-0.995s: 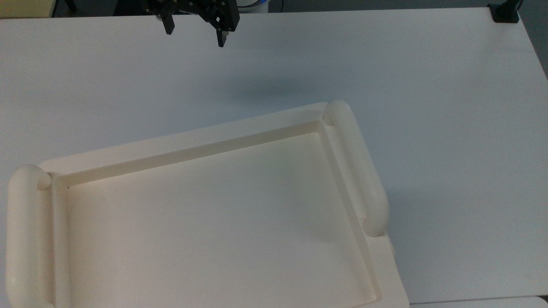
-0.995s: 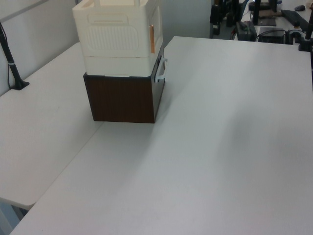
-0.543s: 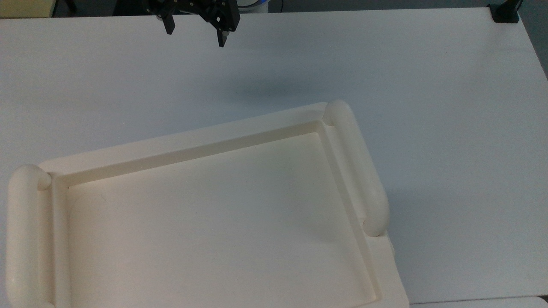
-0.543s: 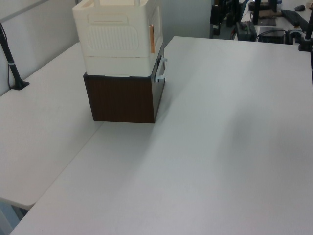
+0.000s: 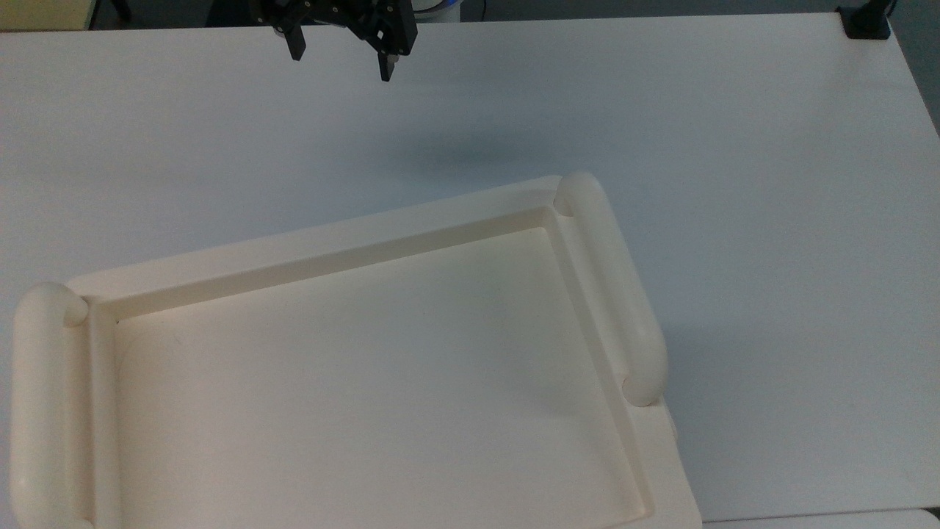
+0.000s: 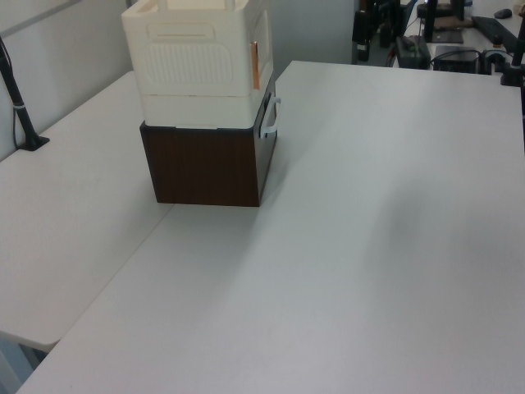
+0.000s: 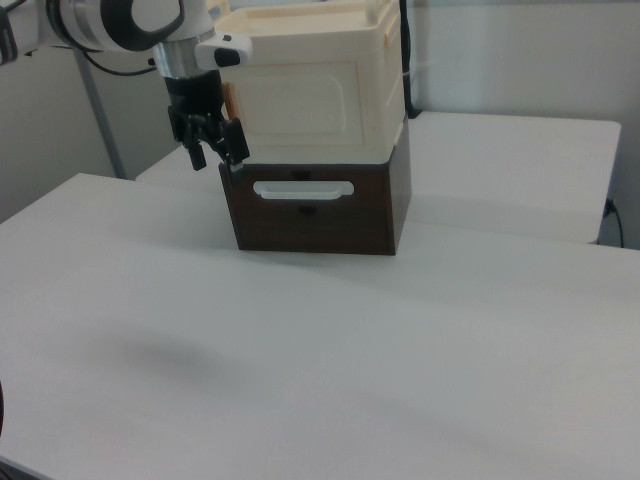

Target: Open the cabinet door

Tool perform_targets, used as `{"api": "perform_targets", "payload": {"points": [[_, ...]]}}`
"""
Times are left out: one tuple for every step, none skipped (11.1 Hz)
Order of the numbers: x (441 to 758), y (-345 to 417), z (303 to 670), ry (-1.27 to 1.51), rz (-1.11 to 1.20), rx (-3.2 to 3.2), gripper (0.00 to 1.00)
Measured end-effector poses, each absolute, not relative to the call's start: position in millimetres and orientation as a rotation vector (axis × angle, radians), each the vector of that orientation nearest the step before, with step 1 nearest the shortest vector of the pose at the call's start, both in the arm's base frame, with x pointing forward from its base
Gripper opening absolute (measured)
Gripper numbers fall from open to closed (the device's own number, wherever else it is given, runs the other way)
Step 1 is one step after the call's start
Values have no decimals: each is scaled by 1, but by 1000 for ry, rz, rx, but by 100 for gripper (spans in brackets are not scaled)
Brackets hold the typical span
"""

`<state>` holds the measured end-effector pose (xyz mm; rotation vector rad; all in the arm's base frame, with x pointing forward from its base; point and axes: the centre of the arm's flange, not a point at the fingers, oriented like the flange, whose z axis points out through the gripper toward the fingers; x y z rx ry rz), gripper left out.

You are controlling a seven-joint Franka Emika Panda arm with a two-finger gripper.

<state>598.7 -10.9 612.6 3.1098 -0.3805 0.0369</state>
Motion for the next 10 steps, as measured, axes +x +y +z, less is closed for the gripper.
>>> {"api": "perform_targets", "payload": {"points": [[598,-8,611,-373,17,3110,100],[598,-6,610,-368,13,3110,100],[598,-4,610,-362,13,3111,100],[598,-2,610,-358,12,3112,100],[598,-1,609,-356,11,3112,100],[598,-1,609,-354,9,3112,100],[599,-1,607,-353,7,3111,100],[601,0,607,-353,15,3111,100],[603,0,605,-353,32,3111,100],[607,0,604,-342,56,3114,100]]}}
